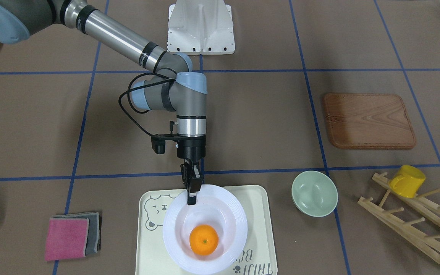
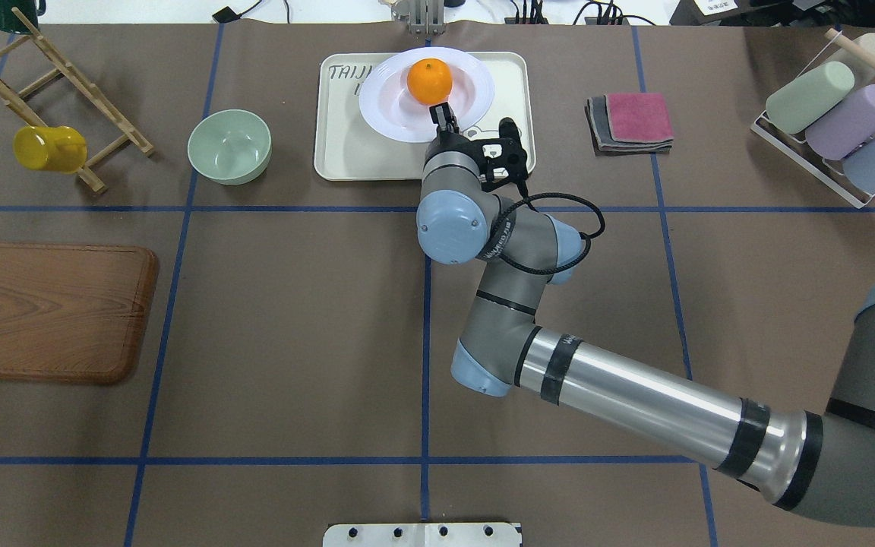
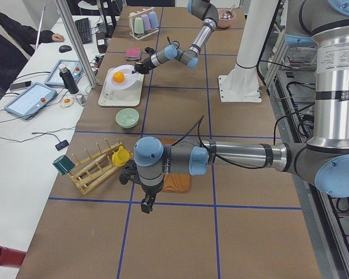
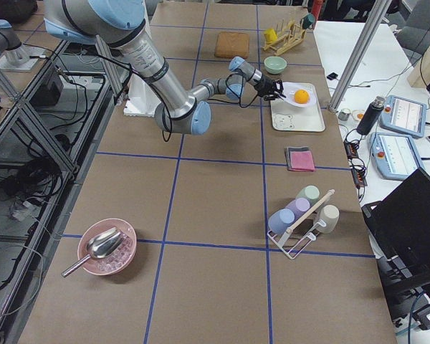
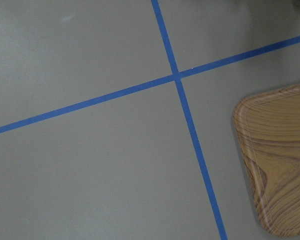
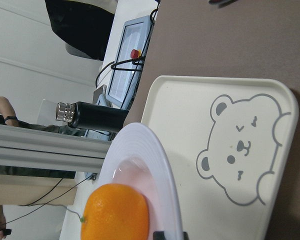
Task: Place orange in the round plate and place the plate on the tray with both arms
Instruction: 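Grip the plate rim with the right gripper and slide it onto the cream tray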
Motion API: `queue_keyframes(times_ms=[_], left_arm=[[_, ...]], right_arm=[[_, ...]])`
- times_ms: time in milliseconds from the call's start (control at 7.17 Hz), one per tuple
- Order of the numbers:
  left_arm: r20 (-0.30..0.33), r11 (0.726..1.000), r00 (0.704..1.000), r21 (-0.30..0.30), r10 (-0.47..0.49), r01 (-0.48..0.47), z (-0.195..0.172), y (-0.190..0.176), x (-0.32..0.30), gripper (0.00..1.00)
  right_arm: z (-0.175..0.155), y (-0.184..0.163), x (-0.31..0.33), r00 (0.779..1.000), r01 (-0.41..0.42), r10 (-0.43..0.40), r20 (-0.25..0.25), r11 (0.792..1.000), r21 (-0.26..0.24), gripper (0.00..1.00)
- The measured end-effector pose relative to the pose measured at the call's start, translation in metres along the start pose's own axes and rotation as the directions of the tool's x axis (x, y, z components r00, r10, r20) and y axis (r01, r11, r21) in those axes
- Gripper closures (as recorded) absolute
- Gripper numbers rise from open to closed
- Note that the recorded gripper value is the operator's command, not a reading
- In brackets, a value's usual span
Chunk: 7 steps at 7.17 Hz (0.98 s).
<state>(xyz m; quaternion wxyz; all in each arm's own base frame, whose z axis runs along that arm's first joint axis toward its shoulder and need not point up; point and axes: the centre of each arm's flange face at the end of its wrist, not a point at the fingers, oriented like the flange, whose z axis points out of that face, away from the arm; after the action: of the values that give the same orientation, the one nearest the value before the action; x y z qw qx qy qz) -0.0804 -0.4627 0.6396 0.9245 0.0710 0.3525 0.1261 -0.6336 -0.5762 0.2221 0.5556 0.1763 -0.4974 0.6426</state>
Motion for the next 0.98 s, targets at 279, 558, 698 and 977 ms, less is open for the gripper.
queue_keyframes(times_ms=[279, 558, 698, 977], left_arm=[[0.000, 1.000, 1.000, 0.003, 0.003, -0.003, -0.001, -0.001, 0.001, 0.01], [0.001, 1.000, 1.000, 0.005, 0.005, -0.005, -0.002, -0.001, 0.002, 0.01], [0.001, 1.000, 1.000, 0.005, 0.005, -0.005, -0.002, -0.001, 0.002, 0.01], [0.000, 1.000, 1.000, 0.002, 0.005, -0.005, -0.001, 0.000, 0.001, 0.01]], right_arm=[[0.012, 0.008, 0.007, 1.000, 0.014, -0.013, -0.023, 1.000, 0.021, 0.00], [-0.004, 0.000, 0.016, 0.998, 0.060, -0.061, -0.029, 0.998, -0.028, 0.00], [-0.023, -0.016, 0.020, 0.983, 0.177, -0.182, -0.037, 0.979, -0.102, 0.00], [-0.043, -0.066, 0.006, 0.863, 0.459, -0.497, -0.092, 0.847, -0.266, 0.00]])
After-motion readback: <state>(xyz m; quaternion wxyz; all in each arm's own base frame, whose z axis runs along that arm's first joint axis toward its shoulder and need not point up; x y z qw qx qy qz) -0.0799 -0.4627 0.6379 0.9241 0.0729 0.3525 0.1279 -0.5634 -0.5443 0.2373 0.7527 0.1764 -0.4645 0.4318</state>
